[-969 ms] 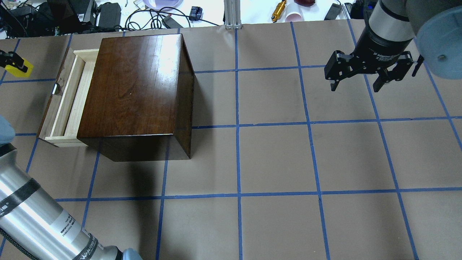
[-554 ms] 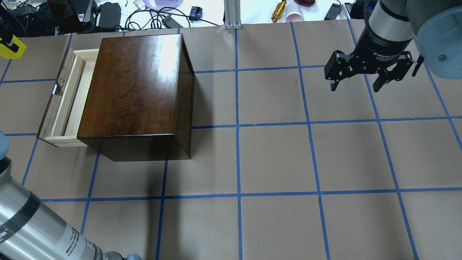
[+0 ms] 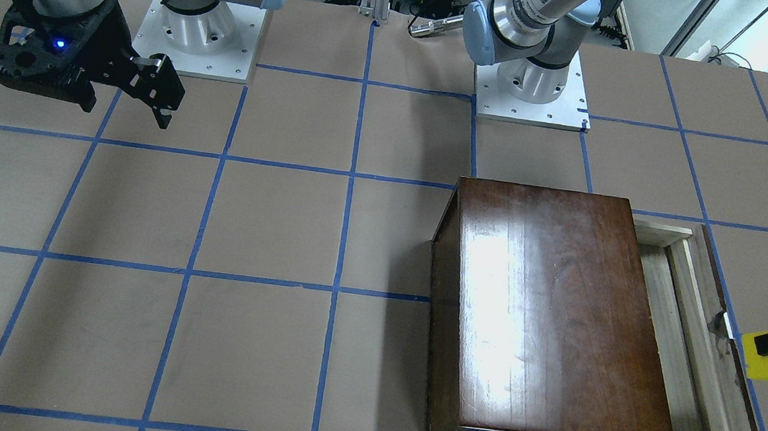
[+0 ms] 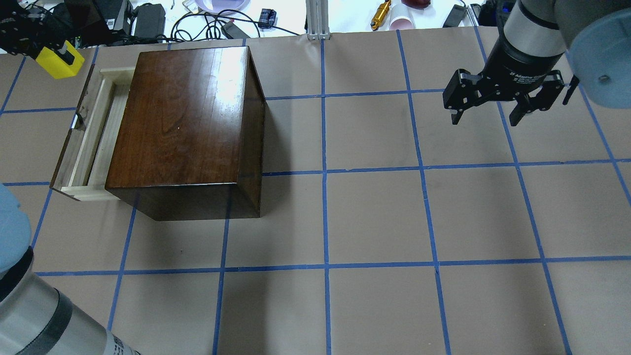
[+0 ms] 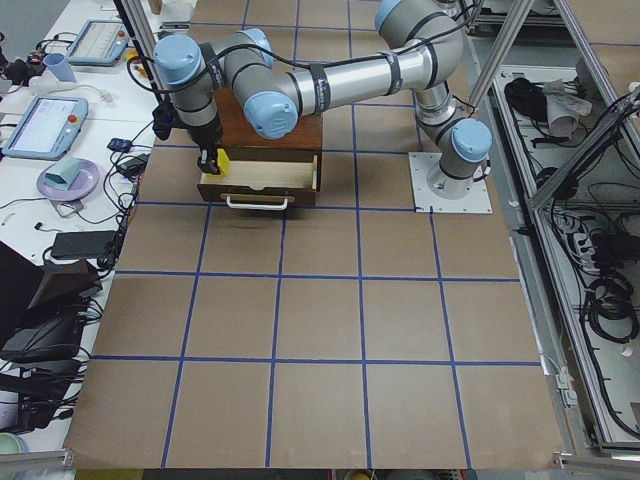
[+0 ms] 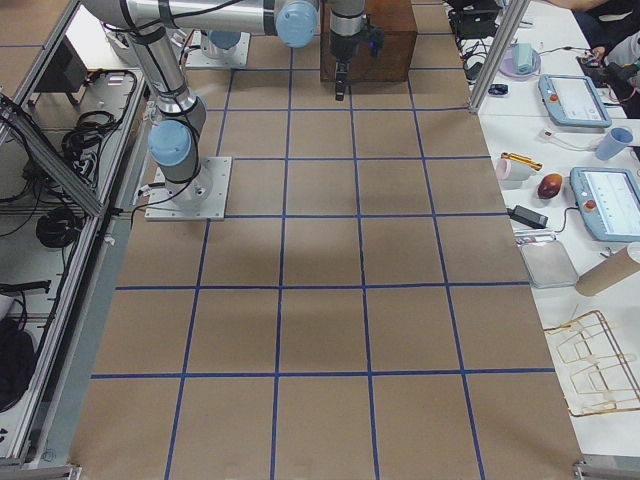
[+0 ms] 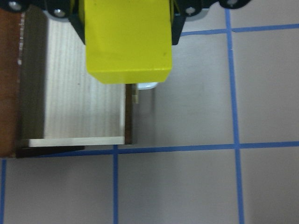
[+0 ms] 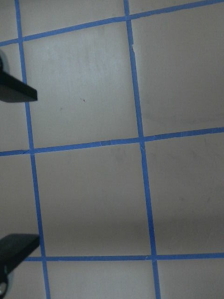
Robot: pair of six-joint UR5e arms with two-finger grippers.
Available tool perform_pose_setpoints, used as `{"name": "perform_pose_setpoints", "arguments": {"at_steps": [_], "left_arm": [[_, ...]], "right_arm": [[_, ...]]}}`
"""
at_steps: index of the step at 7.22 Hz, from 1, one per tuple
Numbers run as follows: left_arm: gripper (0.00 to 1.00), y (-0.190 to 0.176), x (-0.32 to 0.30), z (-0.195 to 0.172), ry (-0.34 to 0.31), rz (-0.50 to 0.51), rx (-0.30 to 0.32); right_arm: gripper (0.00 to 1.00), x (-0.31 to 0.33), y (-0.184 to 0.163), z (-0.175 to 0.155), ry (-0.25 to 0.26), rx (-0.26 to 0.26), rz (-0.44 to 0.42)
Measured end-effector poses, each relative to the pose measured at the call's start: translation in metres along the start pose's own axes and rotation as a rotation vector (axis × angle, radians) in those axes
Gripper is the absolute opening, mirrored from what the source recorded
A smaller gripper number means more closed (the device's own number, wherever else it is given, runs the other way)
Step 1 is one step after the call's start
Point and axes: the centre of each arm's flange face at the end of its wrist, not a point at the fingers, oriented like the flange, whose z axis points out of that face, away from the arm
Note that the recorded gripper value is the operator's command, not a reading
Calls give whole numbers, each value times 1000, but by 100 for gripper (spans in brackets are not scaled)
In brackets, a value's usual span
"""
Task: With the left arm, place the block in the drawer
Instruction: 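Carry the cube over the open drawer and release it inside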
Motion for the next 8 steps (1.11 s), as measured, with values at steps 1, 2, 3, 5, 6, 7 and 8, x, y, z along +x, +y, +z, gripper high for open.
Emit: {"name": "perform_pose_setpoints", "arguments": {"at_steps": [1, 2, 3, 5, 6, 7, 8], "left_arm": [[0, 4, 5, 16, 21, -8, -30], [0, 7, 6, 32, 36, -12, -59], [0, 7, 4, 48, 42, -14, -77], [0, 4, -2, 81, 51, -18, -107], [0, 6, -3, 96, 63, -24, -127], [0, 8, -3, 108, 72, -27, -142], [32, 8, -3, 117, 73, -25, -139]], "right_arm": [[100, 0, 0, 0, 0, 0, 0], [100, 0, 0, 0, 1, 0, 0], [100, 0, 0, 0, 1, 0, 0], [100, 0, 0, 0, 1, 1, 0], [100, 0, 0, 0, 1, 1, 0], [100, 0, 0, 0, 1, 1, 0], [100, 0, 0, 0, 1, 1, 0]]}}
